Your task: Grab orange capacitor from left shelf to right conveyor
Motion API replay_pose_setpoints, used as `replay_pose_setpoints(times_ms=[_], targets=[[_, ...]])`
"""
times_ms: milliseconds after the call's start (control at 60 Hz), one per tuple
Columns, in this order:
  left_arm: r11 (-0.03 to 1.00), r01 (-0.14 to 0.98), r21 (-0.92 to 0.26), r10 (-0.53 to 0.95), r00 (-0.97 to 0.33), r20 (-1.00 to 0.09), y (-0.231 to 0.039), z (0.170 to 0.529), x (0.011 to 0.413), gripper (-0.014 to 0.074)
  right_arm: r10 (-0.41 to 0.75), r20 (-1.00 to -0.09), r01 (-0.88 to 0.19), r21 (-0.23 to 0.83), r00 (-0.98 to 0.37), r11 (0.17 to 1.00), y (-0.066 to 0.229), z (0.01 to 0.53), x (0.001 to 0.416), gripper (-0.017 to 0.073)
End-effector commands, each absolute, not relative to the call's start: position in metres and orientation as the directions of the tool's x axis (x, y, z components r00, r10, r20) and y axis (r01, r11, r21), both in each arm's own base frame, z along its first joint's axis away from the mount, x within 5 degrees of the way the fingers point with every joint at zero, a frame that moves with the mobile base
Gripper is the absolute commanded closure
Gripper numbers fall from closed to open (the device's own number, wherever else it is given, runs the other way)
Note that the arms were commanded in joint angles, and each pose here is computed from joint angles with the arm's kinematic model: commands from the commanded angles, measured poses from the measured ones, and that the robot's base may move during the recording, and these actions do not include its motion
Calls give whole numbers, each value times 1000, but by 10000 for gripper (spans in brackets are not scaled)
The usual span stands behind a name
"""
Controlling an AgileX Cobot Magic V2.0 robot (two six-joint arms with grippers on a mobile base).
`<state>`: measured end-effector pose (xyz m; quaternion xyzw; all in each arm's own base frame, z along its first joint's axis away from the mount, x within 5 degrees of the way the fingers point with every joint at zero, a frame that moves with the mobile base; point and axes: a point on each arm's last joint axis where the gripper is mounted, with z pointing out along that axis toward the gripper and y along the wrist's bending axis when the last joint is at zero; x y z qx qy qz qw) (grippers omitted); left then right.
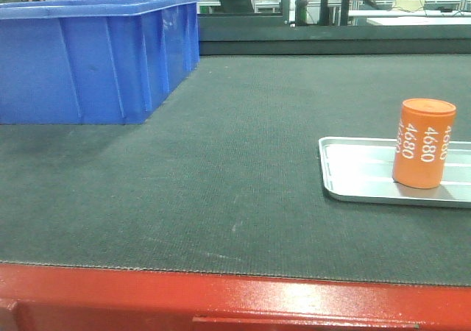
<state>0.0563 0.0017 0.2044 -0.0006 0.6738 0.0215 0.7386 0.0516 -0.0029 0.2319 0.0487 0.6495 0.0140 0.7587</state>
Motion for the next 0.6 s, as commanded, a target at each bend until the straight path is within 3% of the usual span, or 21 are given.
replay_pose_setpoints(times_ms=[0, 233, 583], targets=[[999, -34, 22, 28, 163, -986, 2, 205, 56, 720, 64, -952, 38, 79, 298, 996, -3, 249, 45, 505], [999, -34, 22, 28, 163, -986, 2, 205, 56, 720, 97, -952, 31, 111, 291, 993, -4, 227, 51, 505], [999, -34, 22, 28, 163, -986, 2, 205, 56, 720, 69, -976, 40, 79, 208, 996, -3, 220, 52, 505]])
